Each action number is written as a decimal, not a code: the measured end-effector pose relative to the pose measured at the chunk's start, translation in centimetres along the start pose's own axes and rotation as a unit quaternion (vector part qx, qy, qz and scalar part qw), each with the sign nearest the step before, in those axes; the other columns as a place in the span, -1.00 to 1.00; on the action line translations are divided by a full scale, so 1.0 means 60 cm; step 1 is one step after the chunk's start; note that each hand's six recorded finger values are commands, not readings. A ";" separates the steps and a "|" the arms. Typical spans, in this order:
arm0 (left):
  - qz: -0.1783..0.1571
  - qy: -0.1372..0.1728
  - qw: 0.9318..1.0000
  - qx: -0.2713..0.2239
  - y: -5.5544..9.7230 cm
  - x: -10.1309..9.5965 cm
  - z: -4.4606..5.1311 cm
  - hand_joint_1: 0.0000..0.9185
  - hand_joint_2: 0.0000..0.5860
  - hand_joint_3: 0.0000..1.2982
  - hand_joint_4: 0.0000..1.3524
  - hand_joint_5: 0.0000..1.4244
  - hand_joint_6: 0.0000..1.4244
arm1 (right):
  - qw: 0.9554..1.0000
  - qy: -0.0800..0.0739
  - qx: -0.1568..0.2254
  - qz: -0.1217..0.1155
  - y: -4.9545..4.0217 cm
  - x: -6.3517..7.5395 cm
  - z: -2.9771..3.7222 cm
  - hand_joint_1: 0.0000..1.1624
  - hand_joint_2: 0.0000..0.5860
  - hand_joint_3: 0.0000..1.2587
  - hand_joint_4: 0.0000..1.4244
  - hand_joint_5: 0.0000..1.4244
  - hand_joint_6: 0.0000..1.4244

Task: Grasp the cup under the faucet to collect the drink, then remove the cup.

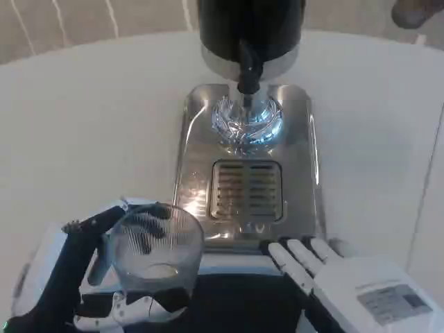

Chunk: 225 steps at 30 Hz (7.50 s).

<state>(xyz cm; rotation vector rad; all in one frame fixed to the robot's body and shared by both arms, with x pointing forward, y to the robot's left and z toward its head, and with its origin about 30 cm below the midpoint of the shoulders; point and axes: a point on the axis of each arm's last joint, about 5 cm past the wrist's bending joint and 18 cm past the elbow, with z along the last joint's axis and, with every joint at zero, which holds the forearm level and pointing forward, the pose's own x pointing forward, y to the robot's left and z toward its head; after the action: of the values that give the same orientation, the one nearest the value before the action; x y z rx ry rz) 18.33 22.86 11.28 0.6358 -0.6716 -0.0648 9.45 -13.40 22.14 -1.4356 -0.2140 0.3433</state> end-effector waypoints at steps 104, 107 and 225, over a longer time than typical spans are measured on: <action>0.011 0.018 0.999 0.030 -0.165 0.246 -0.018 0.08 -0.95 -0.06 -0.16 0.22 0.77 | 0.998 0.060 -0.002 0.027 0.010 -0.060 -0.047 -0.68 0.86 -1.00 -1.00 -1.00 -1.00; 0.007 0.008 0.999 0.045 -0.163 0.248 -0.018 -0.21 -0.81 -0.17 -0.34 0.10 0.64 | 0.998 0.055 -0.001 0.025 0.010 -0.060 -0.047 -0.68 0.85 -1.00 -1.00 -1.00 -1.00; -0.214 0.017 0.951 0.222 0.036 0.025 -0.039 -0.77 -0.75 -1.00 -1.00 -1.00 -0.94 | 0.898 -0.071 0.387 -0.198 -0.095 0.124 -0.046 -0.61 1.00 -1.00 -1.00 -1.00 -1.00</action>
<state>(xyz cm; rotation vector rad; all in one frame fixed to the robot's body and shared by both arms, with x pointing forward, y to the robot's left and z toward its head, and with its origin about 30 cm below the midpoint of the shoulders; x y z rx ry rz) 20.60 25.45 11.97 1.2102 -0.5050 -0.3110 17.91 -13.85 26.96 -0.5547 -0.4257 0.1619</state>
